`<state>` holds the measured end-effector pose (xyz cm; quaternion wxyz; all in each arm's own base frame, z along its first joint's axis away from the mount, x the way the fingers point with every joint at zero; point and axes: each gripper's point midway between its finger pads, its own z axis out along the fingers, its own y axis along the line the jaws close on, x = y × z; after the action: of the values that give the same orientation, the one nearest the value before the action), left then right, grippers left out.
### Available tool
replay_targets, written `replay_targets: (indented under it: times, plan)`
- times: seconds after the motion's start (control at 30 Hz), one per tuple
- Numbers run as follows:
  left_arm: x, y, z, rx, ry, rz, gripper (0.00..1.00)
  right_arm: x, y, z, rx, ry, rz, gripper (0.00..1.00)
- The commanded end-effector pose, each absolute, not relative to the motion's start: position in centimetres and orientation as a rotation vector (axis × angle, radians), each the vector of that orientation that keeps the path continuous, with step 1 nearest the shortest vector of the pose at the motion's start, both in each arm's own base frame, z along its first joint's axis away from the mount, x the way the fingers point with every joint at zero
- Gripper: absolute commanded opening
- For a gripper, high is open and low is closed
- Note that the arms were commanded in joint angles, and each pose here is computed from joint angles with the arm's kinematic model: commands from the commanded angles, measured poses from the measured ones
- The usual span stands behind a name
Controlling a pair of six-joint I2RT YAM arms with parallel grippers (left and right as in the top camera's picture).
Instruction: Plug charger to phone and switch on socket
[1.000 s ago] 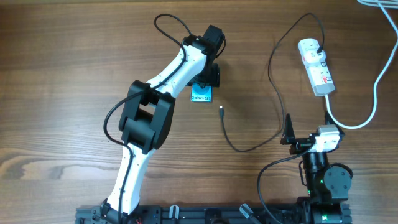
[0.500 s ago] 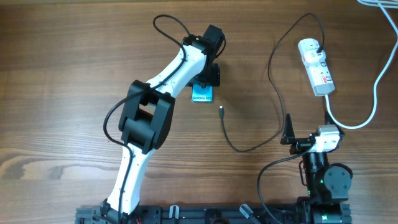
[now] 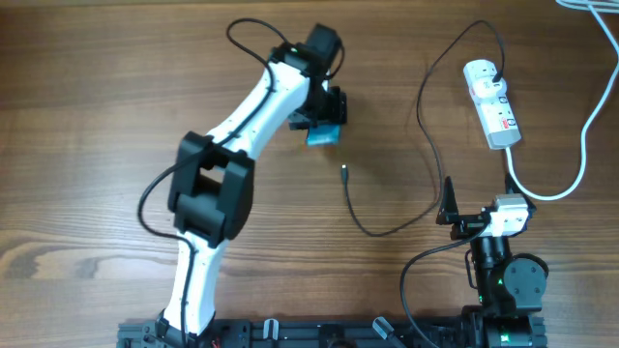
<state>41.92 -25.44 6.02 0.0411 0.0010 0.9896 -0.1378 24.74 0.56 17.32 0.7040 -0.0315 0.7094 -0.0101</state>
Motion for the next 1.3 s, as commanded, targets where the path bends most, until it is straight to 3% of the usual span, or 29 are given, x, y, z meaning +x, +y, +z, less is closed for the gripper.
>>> replay_targets:
  times: [0.0,0.5,0.73,1.27]
  plan:
    - [41.9,-25.4,10.4,-0.037,2.984,-0.622,0.72,24.7,0.6,17.4,-0.086,1.574,-0.034,1.0]
    - [42.1,-22.9,10.3,-0.088,3.002,-0.517,0.73,24.7,0.6,17.4,-0.086,1.574,-0.033,1.0]
    - [41.0,-22.2,7.9,-0.05,3.04,-0.28,0.73,24.7,0.6,17.4,-0.086,1.574,-0.034,1.0]
    - [36.9,-23.0,1.2,0.048,3.11,-0.161,0.75,24.7,0.6,17.4,-0.086,1.574,-0.034,1.0]
